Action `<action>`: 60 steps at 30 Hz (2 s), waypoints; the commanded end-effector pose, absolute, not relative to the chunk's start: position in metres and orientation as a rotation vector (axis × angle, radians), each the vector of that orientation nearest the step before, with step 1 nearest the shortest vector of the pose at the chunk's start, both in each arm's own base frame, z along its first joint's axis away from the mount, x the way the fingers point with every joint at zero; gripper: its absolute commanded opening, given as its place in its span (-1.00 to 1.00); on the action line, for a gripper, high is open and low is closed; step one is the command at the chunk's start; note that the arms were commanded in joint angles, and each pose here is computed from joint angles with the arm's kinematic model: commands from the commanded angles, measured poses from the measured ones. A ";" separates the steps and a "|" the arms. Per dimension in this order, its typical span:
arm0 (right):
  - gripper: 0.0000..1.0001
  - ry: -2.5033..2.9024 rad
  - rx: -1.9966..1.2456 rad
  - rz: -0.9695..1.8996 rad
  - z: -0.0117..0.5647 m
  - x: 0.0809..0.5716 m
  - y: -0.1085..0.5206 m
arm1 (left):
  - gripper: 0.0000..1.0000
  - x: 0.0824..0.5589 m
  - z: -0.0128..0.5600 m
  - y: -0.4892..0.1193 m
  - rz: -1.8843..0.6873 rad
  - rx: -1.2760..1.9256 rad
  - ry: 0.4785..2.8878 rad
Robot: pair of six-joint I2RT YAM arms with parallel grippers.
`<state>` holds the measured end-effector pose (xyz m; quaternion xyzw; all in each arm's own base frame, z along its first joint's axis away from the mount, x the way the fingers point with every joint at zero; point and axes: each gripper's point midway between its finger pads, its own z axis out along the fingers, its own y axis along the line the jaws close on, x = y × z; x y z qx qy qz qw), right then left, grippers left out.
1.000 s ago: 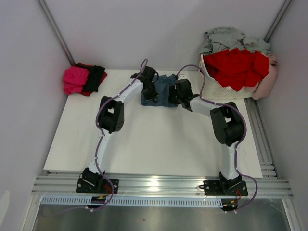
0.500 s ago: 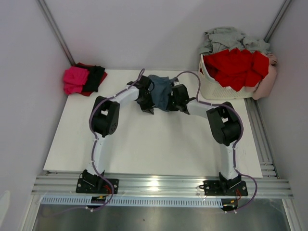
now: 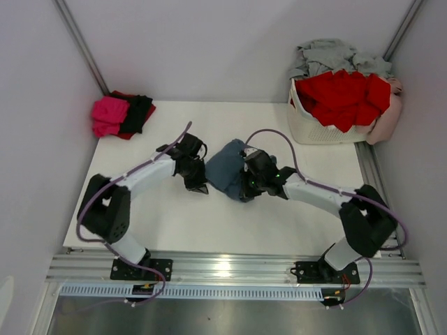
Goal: Fold and stack the t-shirts
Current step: Fold the long partially folded tshirt into a neat square
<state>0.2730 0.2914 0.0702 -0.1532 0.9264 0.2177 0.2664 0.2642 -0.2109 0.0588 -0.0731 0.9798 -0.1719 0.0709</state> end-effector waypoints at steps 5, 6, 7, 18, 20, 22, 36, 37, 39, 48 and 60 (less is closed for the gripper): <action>-0.18 2.568 -0.389 0.526 0.107 0.216 0.252 | -0.96 0.260 0.140 -0.188 -0.531 -0.140 2.681; 0.06 2.518 -0.364 0.451 0.115 0.224 0.244 | -0.83 0.262 0.148 -0.182 -0.508 -0.155 2.643; 0.19 2.487 -0.357 0.417 0.120 0.230 0.241 | -0.75 0.263 0.154 -0.181 -0.507 -0.165 2.625; -0.57 2.356 -0.230 0.603 0.127 0.266 0.281 | -0.40 0.271 0.167 -0.174 -0.446 -0.184 2.593; -0.69 2.323 -0.176 0.760 0.126 0.274 0.296 | -0.23 0.271 0.169 -0.172 -0.440 -0.180 2.585; -0.70 2.286 -0.084 0.857 0.123 0.284 0.299 | -0.13 0.269 0.171 -0.171 -0.440 -0.159 2.581; -0.04 2.209 0.126 1.158 0.095 0.276 0.314 | 0.23 0.254 0.189 -0.151 -0.434 -0.108 2.461; -0.04 2.209 0.118 1.177 0.096 0.275 0.318 | 0.23 0.253 0.189 -0.150 -0.436 -0.105 2.460; -0.07 2.213 0.112 1.196 0.096 0.276 0.324 | 0.25 0.252 0.188 -0.151 -0.441 -0.105 2.463; -0.10 2.270 0.100 1.196 0.079 0.276 0.337 | 0.26 0.246 0.181 -0.148 -0.438 -0.107 2.471; -0.17 2.327 0.071 1.120 0.060 0.281 0.343 | 0.25 0.244 0.175 -0.149 -0.448 -0.110 2.482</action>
